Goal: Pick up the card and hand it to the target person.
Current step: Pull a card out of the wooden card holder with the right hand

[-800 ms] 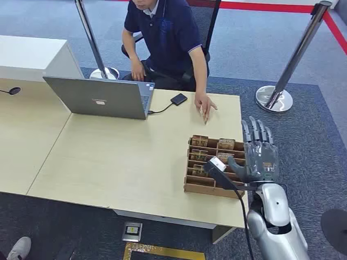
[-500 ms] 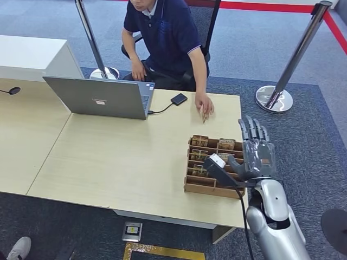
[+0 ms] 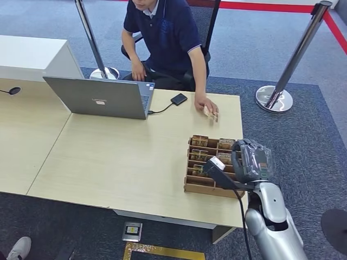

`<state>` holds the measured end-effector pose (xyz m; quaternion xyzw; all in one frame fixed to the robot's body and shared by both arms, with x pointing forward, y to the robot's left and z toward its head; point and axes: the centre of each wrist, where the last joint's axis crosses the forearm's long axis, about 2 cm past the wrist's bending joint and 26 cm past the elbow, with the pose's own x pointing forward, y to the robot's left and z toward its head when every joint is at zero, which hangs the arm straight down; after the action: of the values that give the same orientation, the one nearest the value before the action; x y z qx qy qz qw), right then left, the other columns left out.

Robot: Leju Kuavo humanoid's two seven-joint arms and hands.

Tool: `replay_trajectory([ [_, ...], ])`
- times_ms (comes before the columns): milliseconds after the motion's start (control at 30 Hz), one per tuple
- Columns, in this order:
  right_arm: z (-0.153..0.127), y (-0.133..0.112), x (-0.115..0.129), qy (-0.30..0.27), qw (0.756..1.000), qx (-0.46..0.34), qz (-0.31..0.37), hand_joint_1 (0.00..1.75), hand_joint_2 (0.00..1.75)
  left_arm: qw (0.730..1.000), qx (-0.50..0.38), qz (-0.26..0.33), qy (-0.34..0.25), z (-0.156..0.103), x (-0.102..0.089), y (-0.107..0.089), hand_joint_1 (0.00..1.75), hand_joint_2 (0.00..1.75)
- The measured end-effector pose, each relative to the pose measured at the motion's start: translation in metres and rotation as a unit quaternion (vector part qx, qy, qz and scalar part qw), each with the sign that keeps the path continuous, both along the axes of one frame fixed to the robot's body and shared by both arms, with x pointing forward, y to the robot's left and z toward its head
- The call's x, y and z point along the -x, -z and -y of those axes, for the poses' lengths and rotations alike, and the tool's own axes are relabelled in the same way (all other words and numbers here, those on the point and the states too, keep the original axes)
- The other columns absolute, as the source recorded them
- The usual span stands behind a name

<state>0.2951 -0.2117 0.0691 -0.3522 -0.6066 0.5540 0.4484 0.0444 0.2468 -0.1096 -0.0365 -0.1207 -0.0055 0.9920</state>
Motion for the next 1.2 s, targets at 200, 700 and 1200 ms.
replay_trajectory([
  [200, -0.003, 0.004, 0.002, 0.0, 1.0, -0.001, -0.012, 0.93, 1.75, 1.0, 0.0, 0.0, 0.0, 0.0, 0.0, 0.0, 0.0, 0.0],
  [700, -0.011, 0.007, 0.005, -0.003, 1.0, -0.006, -0.029, 0.9, 1.75, 1.0, 0.001, 0.001, -0.001, 0.0, 0.0, 0.0, 0.0, 0.0],
  [1200, -0.012, 0.016, 0.0, 0.0, 0.998, 0.008, -0.057, 0.82, 1.75, 1.0, 0.003, 0.0, -0.001, 0.001, 0.0, 0.0, 0.0, 0.0],
])
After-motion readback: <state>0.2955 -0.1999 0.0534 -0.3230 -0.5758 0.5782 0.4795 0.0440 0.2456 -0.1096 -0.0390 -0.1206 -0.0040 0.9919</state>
